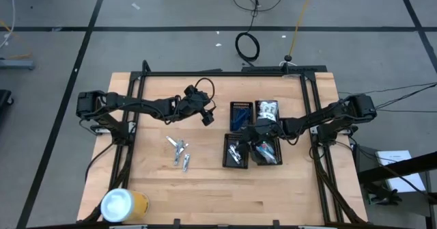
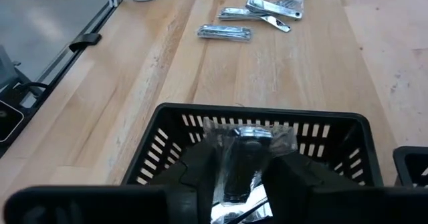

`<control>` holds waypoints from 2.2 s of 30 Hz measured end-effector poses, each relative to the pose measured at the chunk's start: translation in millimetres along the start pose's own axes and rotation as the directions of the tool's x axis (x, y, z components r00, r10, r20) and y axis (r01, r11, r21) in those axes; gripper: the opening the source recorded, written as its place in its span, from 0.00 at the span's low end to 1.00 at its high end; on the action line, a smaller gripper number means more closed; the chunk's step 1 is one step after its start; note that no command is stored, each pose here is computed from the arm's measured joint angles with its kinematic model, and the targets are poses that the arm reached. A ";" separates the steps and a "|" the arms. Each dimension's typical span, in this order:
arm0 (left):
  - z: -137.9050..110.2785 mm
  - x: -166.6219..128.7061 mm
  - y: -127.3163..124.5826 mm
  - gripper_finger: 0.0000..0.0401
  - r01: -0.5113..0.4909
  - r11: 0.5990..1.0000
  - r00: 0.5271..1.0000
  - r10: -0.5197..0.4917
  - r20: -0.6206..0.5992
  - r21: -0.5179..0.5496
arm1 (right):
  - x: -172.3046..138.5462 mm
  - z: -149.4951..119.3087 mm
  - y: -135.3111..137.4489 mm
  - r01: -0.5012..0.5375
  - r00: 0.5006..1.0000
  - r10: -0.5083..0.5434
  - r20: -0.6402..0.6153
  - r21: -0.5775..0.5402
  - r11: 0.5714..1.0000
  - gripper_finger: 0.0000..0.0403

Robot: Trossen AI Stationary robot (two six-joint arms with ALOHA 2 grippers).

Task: Pick & Place Travel size toiletries
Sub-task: Put the nail cutter into the bottom left black basket

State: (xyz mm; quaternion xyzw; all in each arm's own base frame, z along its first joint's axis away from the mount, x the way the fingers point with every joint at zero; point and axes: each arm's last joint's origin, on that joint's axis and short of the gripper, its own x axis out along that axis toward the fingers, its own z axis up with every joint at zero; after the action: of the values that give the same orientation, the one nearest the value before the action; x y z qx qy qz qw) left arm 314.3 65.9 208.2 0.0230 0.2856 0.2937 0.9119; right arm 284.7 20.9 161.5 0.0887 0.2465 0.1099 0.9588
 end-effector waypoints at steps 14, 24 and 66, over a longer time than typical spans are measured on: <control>0.0 0.0 0.0 0.85 0.001 1.000 1.000 -0.001 0.000 -0.003 | 0.0 0.0 0.0 0.000 1.000 0.000 0.000 0.000 1.000 0.36; 0.0 0.0 0.0 0.85 0.001 1.000 1.000 -0.001 0.000 -0.005 | 0.4 -0.7 2.4 -0.007 1.000 0.007 -0.006 -0.010 1.000 0.47; -80.4 -78.7 -61.9 0.85 -0.214 0.881 0.588 -0.230 -0.776 -0.422 | -48.9 43.6 17.5 0.014 0.972 0.042 0.233 -0.234 0.972 0.59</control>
State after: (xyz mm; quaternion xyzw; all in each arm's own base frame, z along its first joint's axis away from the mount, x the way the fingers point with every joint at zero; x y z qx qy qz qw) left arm 251.3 -38.5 168.0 -0.3375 0.5872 0.3277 0.6587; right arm 261.5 20.2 225.3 -0.0106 0.1155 0.1334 0.9843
